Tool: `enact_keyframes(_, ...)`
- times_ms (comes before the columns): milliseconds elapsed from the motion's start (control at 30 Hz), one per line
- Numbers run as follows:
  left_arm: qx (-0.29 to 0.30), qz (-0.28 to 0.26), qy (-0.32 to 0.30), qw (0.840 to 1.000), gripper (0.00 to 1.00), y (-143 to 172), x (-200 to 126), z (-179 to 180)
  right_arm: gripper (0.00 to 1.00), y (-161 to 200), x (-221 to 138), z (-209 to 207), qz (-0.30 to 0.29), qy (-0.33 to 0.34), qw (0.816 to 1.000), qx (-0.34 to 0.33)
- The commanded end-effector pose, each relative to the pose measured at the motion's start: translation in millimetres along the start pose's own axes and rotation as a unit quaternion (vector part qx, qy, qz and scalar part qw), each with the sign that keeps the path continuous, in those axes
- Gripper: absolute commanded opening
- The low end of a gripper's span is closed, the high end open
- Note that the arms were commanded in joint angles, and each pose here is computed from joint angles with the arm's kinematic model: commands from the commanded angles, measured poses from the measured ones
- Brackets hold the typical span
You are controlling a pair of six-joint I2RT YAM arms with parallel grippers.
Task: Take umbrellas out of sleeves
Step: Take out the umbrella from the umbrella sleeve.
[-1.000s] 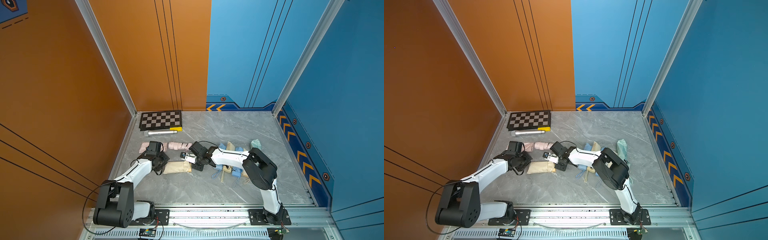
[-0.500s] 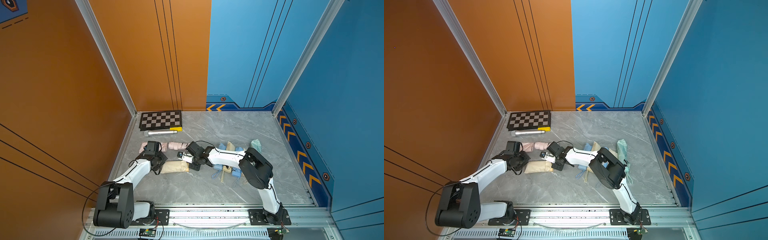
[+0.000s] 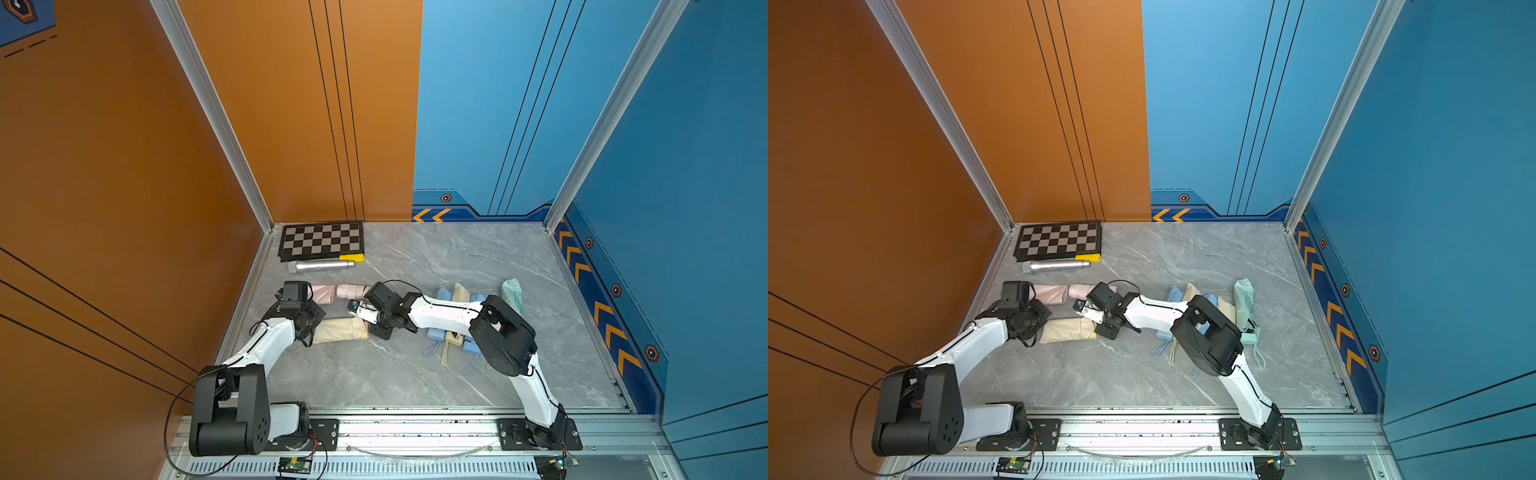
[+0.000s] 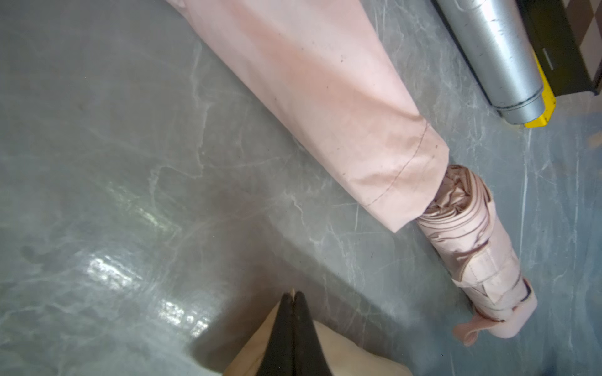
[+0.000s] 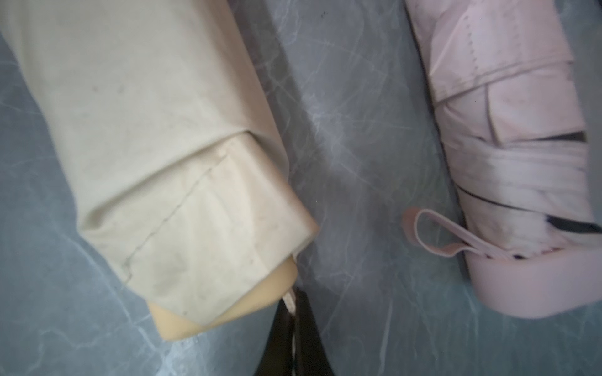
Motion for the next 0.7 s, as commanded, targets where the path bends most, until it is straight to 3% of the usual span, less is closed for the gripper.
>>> enact_keyframes(0, 0.006, -0.039, 0.015, 0.999, 0.00, -20.8, -5.7, -11.9, 0.00, -3.7, 5.2, -2.5, 0.000, 0.005, 1.000, 0.011)
enact_keyframes(667, 0.010, -0.074, 0.020, 0.997, 0.00, -49.4, 3.4, -13.7, 0.00, -14.6, 13.8, -20.8, -0.008, 0.029, 0.999, 0.026)
Point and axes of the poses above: each gripper's point midway between its finger pads, its own x axis out along the fingers, its own z axis along the line the jaws close on, y = z × x, the point moved 3 cm from there along -x, back along the fingers, and after that the axes turned 10 degrees about -x, right-handed, at the moved point
